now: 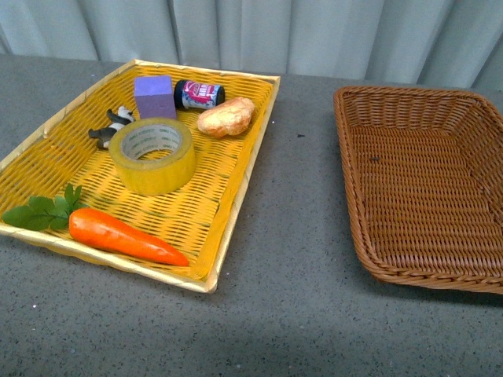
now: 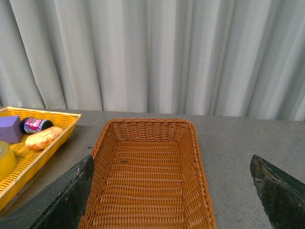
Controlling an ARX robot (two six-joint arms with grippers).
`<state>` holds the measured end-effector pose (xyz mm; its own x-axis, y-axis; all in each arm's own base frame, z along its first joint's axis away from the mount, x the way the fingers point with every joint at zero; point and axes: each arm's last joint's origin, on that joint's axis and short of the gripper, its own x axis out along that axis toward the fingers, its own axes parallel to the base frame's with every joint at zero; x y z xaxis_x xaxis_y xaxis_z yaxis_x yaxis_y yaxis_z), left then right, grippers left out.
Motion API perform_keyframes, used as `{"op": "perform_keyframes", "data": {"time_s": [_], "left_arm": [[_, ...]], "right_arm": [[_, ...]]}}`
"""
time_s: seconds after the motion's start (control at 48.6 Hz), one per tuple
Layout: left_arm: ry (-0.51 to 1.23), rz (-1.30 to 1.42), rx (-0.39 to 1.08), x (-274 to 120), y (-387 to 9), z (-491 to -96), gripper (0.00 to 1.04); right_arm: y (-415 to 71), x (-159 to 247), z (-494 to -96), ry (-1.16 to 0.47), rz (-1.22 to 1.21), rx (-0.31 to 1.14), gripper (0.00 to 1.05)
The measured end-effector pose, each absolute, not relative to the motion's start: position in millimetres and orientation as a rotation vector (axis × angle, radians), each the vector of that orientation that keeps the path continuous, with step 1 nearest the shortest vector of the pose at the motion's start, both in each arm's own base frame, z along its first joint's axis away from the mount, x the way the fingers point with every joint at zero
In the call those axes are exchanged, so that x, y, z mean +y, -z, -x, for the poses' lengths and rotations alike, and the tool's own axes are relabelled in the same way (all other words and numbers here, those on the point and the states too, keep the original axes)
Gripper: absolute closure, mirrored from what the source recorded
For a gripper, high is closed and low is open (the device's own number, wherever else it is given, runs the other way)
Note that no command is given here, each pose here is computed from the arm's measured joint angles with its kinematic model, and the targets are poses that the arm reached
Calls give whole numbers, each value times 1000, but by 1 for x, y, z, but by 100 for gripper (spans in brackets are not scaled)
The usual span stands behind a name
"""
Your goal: Move tape to another basket
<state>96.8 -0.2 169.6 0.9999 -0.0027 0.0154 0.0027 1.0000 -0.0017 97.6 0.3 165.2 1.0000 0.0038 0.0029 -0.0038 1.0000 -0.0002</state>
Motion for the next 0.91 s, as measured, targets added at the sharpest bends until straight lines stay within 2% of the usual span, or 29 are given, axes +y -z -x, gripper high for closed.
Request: {"op": "perform_keyframes", "data": {"time_s": [0.905], "left_arm": [[3, 2, -15, 0, -170, -97, 6]], "right_arm": [[-165, 0, -98, -4, 0, -3, 9]]}}
